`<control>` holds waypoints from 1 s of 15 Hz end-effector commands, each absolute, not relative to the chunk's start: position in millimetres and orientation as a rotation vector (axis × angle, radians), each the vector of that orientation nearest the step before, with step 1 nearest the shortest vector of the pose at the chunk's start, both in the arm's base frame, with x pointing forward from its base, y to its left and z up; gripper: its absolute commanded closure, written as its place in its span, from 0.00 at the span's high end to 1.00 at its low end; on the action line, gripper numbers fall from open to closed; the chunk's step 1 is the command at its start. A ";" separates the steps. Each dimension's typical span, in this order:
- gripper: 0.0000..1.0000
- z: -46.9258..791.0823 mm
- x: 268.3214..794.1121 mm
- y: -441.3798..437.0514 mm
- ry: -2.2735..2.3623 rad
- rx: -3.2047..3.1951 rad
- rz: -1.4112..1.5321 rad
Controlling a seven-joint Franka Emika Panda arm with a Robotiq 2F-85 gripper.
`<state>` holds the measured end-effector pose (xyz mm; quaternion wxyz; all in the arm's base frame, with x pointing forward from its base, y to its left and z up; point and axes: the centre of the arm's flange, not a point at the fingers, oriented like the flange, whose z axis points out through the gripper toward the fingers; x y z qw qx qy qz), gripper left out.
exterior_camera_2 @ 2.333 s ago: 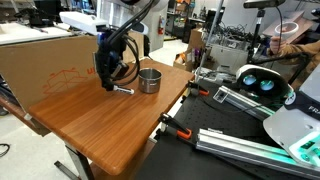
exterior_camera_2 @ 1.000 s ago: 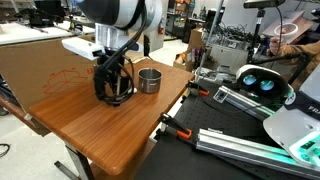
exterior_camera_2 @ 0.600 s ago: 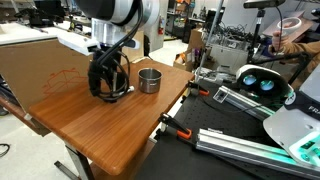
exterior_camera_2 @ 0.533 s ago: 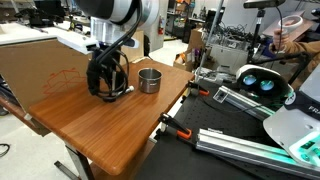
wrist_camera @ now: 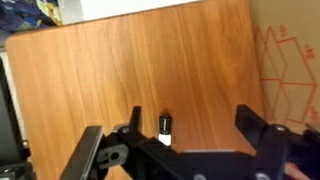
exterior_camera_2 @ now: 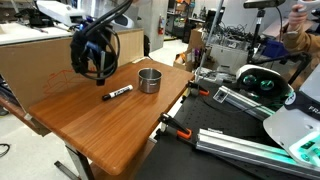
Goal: Remove the black marker from the silver pot
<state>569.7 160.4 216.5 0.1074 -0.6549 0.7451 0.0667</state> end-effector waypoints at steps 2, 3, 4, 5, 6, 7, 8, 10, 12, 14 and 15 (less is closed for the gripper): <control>1.00 286.1 553.6 168.0 2.177 -1.923 0.063; 1.00 297.9 553.0 168.0 2.177 -1.909 0.043; 1.00 308.3 552.7 166.0 2.191 -1.893 0.031; 1.00 314.7 552.2 162.2 2.209 -1.886 0.031; 1.00 304.0 560.7 164.9 2.161 -1.897 0.043; 1.00 309.4 558.7 161.7 2.176 -1.889 0.040; 1.00 310.6 557.2 159.9 2.182 -1.886 0.038; 1.00 307.7 555.0 159.4 2.189 -1.888 0.041; 1.00 307.2 554.6 159.3 2.191 -1.888 0.042; 1.00 307.3 554.7 159.3 2.191 -1.888 0.042; 1.00 307.3 554.6 159.3 2.191 -1.888 0.041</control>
